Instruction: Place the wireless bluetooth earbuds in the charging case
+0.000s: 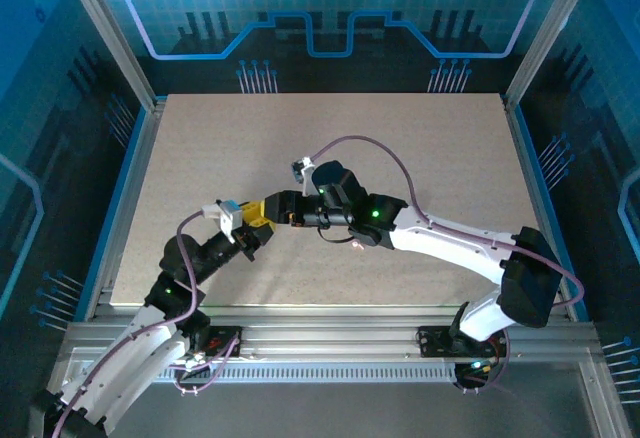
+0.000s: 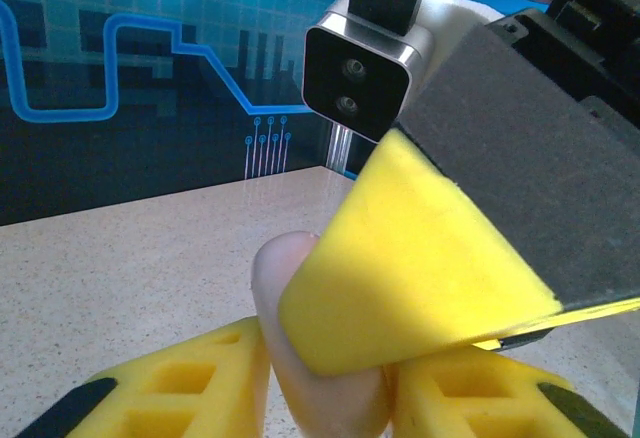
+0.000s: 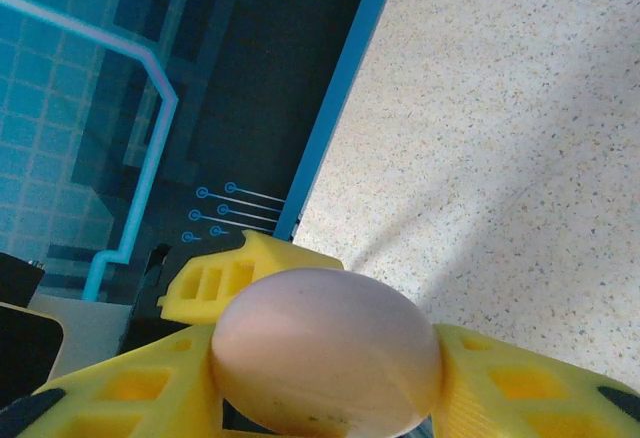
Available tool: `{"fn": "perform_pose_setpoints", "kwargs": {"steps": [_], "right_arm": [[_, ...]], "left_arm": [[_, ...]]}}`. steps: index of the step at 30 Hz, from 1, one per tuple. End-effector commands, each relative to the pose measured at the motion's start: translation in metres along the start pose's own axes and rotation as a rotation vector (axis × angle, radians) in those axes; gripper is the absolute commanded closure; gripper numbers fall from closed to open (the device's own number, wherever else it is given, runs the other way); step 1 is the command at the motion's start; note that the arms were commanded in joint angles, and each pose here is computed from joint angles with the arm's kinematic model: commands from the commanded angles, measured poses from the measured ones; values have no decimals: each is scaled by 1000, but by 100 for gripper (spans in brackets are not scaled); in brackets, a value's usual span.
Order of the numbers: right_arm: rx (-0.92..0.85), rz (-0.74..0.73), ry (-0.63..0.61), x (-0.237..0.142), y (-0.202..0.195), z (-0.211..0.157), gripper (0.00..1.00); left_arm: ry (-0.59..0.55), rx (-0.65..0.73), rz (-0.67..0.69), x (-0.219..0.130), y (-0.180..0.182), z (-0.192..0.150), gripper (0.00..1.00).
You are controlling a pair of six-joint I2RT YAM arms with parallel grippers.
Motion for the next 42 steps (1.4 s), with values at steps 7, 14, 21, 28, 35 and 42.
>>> {"fn": "perform_pose_setpoints", "kwargs": {"steps": [7,14,21,28,35,42], "right_arm": [[-100,38,-44,-15,12,-1,34],[-319,13,-126,-54,14,6,32],[-726,35,-115,-99,14,2,35],[-1193,71,-35,-121,0,-16,38],[-1313,83,46,-117,-7,-13,36],[-1300,171,121,-100,-4,-12,38]], "left_arm": [[-7,-1,-15,-2,-3,3,75],[-10,-18,-70,-1,-11,7,77],[-22,-27,-193,1,-28,15,78],[-51,-28,-311,0,-43,24,79],[-69,-31,-374,-2,-51,27,78],[-81,-33,-405,-3,-55,29,78]]}}
Point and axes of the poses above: each hand's point on the last joint's axis, 136 mm out from that joint toward the fingers, its own x axis out along the fingers, its own y axis along the line the jaws close on, z = x × y, the point moved 3 cm from there along -x, back along the fingers, and after that the axes turned 4 degrees about x, right-handed, at the moved point
